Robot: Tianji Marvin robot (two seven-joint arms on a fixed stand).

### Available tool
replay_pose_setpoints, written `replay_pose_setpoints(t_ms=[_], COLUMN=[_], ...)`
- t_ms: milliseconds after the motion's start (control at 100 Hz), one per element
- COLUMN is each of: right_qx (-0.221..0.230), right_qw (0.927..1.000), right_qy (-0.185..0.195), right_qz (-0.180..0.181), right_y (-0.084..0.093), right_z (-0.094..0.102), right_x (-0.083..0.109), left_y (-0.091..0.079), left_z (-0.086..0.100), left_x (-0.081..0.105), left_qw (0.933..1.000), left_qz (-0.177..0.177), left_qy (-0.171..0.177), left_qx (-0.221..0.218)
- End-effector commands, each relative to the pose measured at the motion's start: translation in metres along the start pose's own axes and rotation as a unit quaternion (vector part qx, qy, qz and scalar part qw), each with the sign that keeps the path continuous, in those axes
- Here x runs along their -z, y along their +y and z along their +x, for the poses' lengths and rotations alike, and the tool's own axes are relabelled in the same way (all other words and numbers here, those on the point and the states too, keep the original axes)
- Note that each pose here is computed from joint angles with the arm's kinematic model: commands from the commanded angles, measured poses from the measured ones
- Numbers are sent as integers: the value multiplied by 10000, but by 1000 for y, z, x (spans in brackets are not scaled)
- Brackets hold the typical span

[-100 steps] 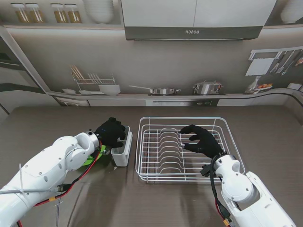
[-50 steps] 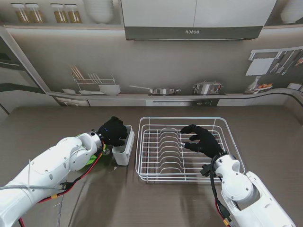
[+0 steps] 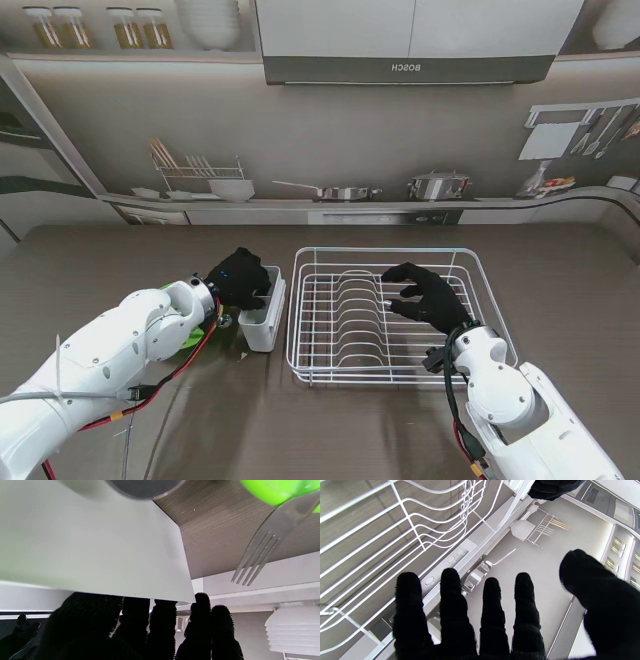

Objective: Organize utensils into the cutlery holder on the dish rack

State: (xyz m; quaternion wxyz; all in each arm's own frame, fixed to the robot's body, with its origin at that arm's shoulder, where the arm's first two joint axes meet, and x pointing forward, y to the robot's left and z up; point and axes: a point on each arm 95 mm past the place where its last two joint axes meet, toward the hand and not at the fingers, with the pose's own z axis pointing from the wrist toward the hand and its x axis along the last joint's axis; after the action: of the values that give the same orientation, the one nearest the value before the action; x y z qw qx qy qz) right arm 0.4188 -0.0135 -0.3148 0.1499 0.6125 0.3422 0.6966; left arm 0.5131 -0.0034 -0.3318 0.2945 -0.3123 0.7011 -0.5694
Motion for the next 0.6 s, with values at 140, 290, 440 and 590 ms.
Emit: replay_pose_setpoints(t_ms=[140, 290, 440, 590], right_qx=[-45, -56, -57, -60], right_qw=[10000, 10000, 10000, 10000], right_qy=[-18, -24, -23, -25], right_qz=[61, 65, 64, 73], right_y=[-4, -5, -5, -6], right_z=[0, 0, 0, 0], right_x=[0, 0, -1, -1], left_y=[-4, -9, -16, -24], left_z=[4, 4, 5, 7], left_x=[2, 7, 12, 15], left_qw=[10000, 9999, 9994, 9990], left_qz=[45, 145, 239, 299], left_qy=[47, -31, -132, -169], left_qx=[35, 79, 199, 291])
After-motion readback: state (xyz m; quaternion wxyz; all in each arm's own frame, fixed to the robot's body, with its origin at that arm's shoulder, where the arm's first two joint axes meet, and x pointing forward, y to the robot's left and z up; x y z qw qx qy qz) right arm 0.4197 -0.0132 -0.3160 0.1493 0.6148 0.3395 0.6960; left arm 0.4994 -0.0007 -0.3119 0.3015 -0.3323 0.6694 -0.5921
